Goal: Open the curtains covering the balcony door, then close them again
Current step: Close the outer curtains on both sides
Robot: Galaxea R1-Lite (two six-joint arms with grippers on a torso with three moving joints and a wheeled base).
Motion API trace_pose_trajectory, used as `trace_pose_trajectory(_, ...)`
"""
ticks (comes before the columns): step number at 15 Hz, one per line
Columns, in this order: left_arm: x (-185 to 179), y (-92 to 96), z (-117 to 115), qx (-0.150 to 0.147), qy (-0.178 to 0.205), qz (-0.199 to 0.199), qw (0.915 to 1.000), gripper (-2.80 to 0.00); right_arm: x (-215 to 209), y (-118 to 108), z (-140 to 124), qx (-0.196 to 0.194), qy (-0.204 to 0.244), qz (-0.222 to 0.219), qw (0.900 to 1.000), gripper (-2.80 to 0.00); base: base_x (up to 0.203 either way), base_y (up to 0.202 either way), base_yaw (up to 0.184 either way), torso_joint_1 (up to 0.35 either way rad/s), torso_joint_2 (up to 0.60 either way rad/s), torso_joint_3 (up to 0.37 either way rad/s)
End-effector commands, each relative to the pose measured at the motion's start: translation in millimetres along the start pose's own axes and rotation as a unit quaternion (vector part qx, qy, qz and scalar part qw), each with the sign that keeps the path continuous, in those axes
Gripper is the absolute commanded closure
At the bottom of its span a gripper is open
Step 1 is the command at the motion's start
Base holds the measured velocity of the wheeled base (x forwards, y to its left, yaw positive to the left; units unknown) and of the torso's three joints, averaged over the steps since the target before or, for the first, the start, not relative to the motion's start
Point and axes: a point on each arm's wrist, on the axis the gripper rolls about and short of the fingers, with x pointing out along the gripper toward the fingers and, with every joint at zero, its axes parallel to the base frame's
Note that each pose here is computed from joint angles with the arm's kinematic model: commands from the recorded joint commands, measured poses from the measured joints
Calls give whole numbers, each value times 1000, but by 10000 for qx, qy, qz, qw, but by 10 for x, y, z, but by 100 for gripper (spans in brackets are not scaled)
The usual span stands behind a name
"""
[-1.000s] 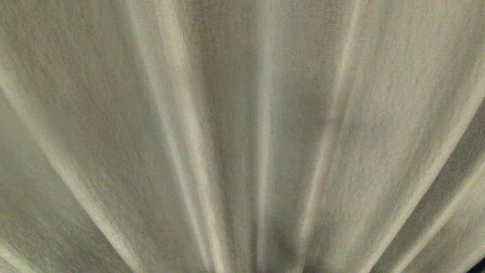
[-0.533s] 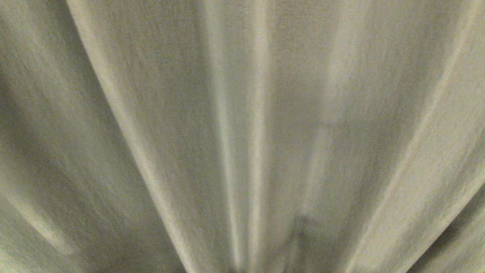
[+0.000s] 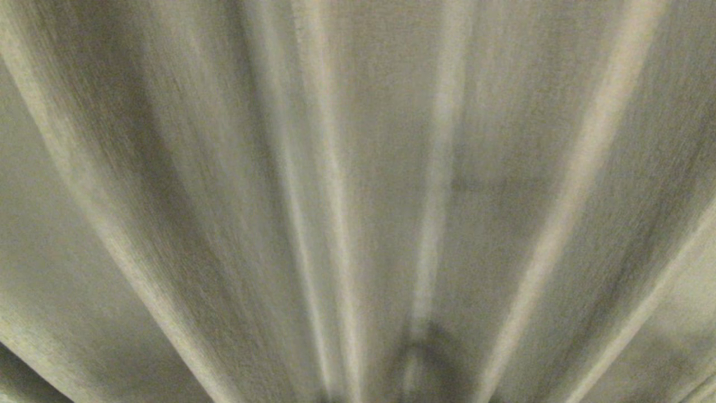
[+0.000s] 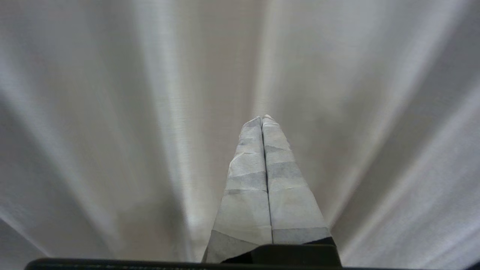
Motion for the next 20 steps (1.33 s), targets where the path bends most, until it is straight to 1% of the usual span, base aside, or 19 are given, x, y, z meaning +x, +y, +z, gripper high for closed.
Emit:
trace_pose_trajectory(1,0,0,-1,0,0,4,10000,0,-1,0,1,-51,-5,-1,10000,0,0,177,9,0,2,-2)
trace_pose_trajectory(3,0,0,-1,0,0,4,10000,0,-1,0,1,-118,-5,-1,9999,0,0,174,21,5,4,1)
trace_pose_trajectory(5,0,0,-1,0,0,4,10000,0,-1,0,1,-105,-6,7,9999,0,-5,202,113,7,4,2)
trace_pose_trajectory(10,0,0,-1,0,0,4,10000,0,-1,0,-2,96,8,0,10000,0,0,185,144,3,2,3)
trace_pose_trajectory(13,0,0,-1,-8,0,4,10000,0,-1,0,0,301,3,-8,9995,0,1,189,21,3,4,2)
trace_pose_trajectory(17,0,0,-1,-8,0,4,10000,0,-1,0,0,301,2,-8,9995,0,0,189,1,1,-1,1)
trace_pose_trajectory(20,0,0,-1,-8,0,4,10000,0,-1,0,0,386,2,-8,9993,0,0,197,-37,5,1,3)
